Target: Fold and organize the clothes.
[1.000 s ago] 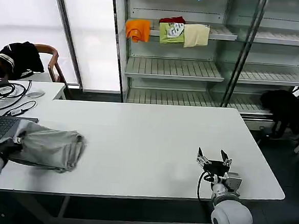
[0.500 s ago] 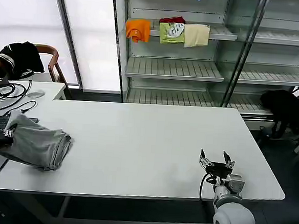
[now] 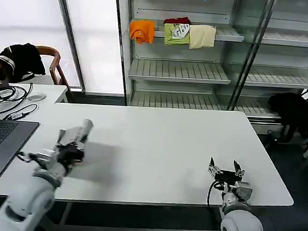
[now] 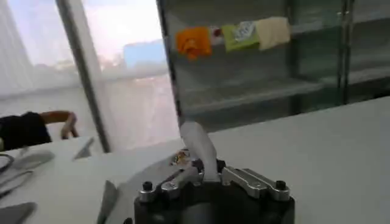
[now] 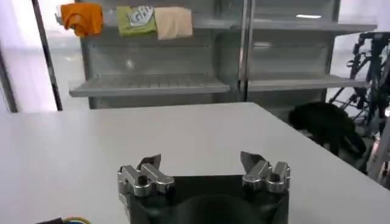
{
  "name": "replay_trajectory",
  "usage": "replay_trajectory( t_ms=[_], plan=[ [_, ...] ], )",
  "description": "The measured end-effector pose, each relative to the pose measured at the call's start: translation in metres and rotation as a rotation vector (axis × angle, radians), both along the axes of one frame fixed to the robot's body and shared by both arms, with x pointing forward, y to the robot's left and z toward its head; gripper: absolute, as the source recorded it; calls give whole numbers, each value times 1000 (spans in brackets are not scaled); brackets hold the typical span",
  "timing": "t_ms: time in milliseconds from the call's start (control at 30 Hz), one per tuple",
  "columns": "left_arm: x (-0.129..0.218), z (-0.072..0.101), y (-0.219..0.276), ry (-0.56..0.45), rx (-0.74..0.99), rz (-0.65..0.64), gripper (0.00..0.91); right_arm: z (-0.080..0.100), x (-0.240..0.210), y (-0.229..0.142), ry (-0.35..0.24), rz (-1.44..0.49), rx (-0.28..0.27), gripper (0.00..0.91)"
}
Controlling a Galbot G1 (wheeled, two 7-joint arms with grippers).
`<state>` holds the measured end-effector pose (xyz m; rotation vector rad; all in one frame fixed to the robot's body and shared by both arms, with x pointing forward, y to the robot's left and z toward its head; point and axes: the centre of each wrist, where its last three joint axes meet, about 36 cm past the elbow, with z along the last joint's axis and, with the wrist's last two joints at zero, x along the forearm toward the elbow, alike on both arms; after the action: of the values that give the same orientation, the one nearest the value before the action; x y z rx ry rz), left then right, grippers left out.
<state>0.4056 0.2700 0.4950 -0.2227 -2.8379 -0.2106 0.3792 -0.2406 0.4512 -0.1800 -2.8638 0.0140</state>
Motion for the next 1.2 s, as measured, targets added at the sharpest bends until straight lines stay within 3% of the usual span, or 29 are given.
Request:
replay_trajectory(
  t_ms=[367, 400, 433, 467, 967, 1200],
  plan=[
    [24, -44, -113, 72, -76, -111, 10, 1, 0, 3, 6, 9, -17, 907],
    [25, -45, -118, 75, -78, -114, 363, 1, 0, 4, 5, 12, -17, 907],
    [26, -46, -124, 77, -82, -118, 826, 2, 1, 4, 5, 14, -17, 907],
    [27, -47, -130, 80, -88, -124, 907, 2, 1, 5, 5, 14, -17, 907],
    [42, -31, -170, 27, -234, -178, 907, -5, 11, 20, 36, 39, -9, 907],
    [45, -26, -158, 13, -206, -137, 907, -1, 15, 36, 58, 75, 96, 907]
  ],
)
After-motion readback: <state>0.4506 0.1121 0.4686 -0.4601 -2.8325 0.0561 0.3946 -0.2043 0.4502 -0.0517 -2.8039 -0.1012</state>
